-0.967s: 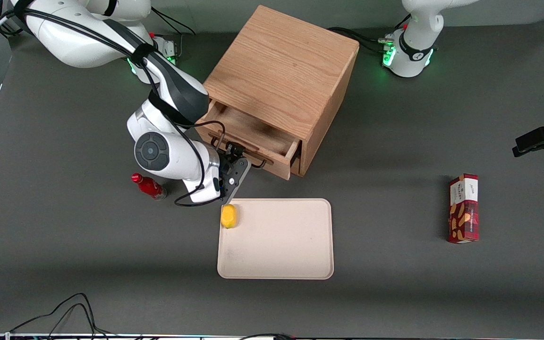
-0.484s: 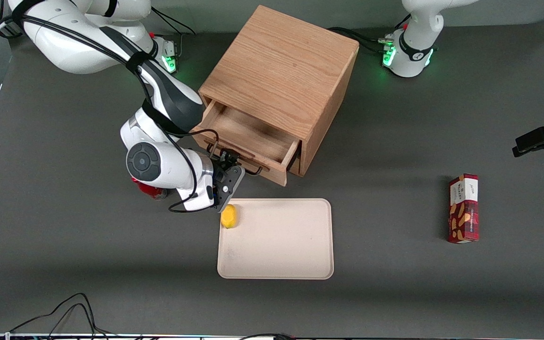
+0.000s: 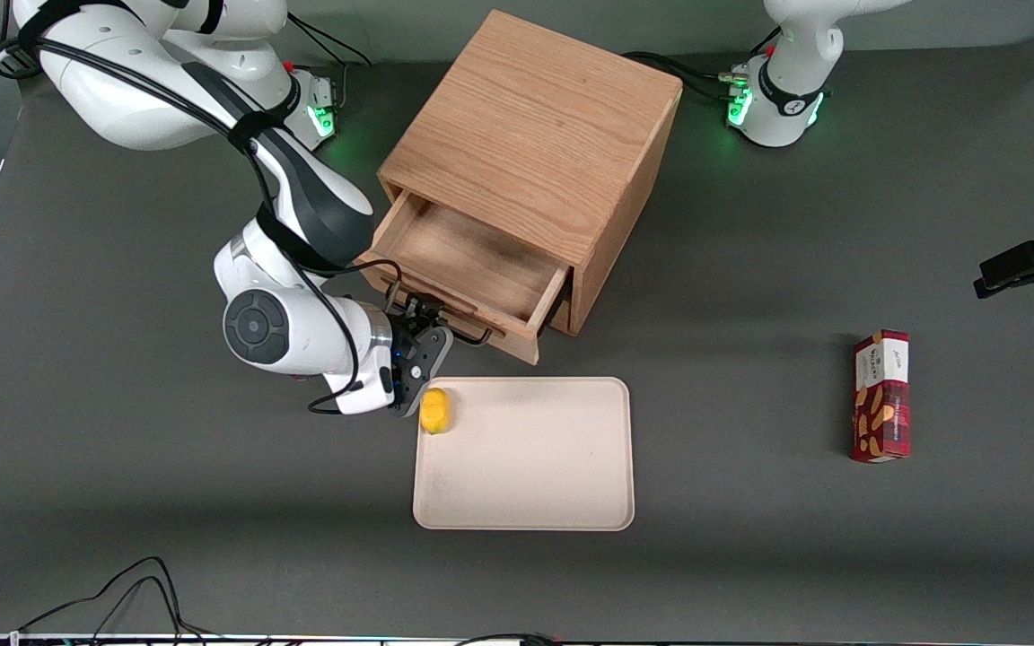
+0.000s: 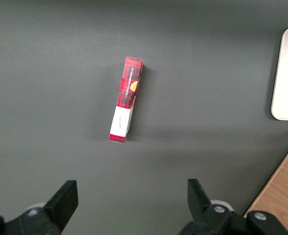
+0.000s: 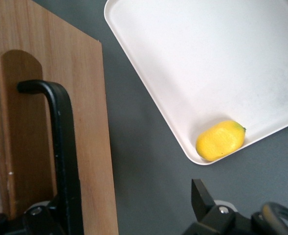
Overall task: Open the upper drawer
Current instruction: 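Pull the handle outward with the right gripper, sliding the drawer open, then keep pulling the drawer further out with the right gripper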
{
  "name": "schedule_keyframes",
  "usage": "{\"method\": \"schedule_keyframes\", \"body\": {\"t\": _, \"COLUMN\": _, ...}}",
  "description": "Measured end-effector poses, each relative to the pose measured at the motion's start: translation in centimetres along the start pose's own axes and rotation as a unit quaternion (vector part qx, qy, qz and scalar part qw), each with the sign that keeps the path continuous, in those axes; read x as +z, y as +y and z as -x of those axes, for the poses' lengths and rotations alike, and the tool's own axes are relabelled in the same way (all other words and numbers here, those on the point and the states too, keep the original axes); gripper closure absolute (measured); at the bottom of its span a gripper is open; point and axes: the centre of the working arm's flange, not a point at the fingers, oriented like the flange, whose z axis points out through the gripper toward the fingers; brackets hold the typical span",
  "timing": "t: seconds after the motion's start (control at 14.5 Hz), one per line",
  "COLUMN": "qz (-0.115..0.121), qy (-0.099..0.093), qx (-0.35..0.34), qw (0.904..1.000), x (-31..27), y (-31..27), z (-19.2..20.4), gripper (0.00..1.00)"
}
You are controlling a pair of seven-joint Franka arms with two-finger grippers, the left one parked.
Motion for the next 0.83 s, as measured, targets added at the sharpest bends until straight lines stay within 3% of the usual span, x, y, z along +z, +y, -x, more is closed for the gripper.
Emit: {"method": "schedule_keyframes", "body": {"t": 0.83, "qz": 0.003, "qy": 0.003, "qx": -0.02, "qw": 0.9998, "x": 0.0, "y": 2.0, "z": -1.0, "gripper": 0.0}}
